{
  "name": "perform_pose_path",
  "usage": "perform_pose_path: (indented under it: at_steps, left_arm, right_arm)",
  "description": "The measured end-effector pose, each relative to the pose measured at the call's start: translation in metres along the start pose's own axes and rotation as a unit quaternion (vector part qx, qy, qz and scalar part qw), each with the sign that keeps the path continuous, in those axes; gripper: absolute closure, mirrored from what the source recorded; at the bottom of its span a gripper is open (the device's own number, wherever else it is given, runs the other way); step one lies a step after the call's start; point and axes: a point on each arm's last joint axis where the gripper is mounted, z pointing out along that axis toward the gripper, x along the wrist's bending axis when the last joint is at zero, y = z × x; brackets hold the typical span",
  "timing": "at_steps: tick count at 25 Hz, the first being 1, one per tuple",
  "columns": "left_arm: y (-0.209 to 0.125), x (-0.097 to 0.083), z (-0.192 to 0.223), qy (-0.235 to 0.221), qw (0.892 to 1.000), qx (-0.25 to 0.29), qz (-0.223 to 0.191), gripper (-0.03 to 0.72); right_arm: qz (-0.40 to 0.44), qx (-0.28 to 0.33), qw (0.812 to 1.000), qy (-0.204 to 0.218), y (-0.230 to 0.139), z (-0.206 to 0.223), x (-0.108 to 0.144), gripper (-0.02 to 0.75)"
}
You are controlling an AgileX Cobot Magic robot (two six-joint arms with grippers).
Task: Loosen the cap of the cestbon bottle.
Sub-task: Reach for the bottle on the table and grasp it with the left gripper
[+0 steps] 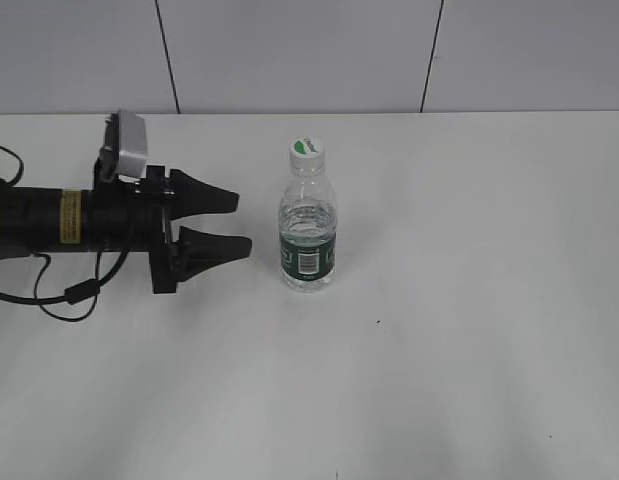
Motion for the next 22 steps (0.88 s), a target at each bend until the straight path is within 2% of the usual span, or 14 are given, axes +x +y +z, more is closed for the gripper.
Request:
perform_pose_path:
  at_steps: [5,8,15,22]
  left_arm:
    - [0.003,-0.003,0.027,-0.017,0.999,0.028,0.025,0.195]
    - [0.007,-0.002,0.035,-0.007,0.999,0.031,0.03,0.195]
    - [0.012,-0.004,0.047,0.005,1.0,0.02,0.019,0.195]
    - [-0.003,-0.008,0.06,0.006,1.0,0.012,-0.016,0.194]
  right_arm:
    - [0.0,0.0,1.0,0.0,0.0,0.0,0.0,0.182]
    - [0.0,0.0,1.0,0.0,0.0,0.0,0.0,0.182]
    - [0.0,0.0,1.0,0.0,0.0,0.0,0.0,0.182]
    - [0.0,0.0,1.0,0.0,0.0,0.0,0.0,0.182]
